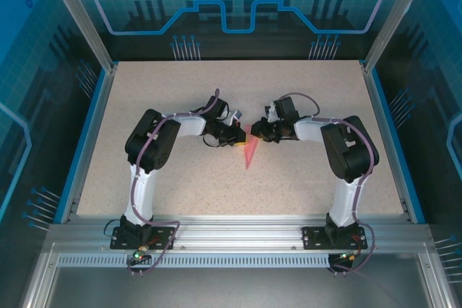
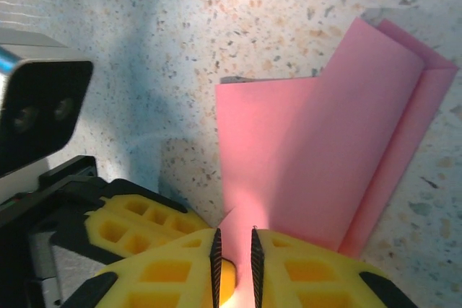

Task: Fold a paper plane with a square sheet of paper (fold left side to right side)
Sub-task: Fold the wing for the fifth time at the center of the table.

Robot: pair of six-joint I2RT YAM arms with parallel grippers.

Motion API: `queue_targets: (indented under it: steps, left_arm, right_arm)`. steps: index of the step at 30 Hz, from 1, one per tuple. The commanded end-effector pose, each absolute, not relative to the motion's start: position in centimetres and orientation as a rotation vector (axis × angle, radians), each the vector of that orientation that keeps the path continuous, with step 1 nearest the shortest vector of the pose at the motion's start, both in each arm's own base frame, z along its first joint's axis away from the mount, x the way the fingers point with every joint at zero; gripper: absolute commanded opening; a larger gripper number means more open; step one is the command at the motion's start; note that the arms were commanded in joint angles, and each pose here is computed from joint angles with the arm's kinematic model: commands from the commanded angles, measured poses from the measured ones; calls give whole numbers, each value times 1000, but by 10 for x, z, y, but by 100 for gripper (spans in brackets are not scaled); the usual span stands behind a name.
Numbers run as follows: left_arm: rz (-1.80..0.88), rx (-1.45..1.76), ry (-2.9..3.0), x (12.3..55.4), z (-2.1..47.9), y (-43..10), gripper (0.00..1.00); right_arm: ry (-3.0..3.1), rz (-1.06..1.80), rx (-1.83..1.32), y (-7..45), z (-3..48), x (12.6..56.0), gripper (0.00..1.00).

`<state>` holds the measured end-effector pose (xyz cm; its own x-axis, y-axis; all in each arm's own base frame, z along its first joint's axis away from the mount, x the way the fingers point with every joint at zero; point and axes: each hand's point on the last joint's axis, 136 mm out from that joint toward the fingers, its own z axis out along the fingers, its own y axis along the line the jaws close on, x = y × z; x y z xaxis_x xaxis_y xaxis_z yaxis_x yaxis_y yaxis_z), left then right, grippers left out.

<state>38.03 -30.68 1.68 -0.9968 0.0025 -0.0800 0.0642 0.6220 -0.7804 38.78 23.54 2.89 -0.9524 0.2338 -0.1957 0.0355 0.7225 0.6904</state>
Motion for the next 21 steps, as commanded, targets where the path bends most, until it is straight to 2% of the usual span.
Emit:
queue_targets:
  steps: [1,10,21]
  left_arm:
    - [-1157,-15,2870,372,-10,-284,0]
    - [-1164,-13,2867,372,-9,-284,0]
    - [-1233,23,2753,376,48,-286,25]
  right_arm:
    - [2713,1015,206,234,18,384,21]
    - [2775,963,234,229,5,378,21]
    - [2901,833,336,210,-21,355,21]
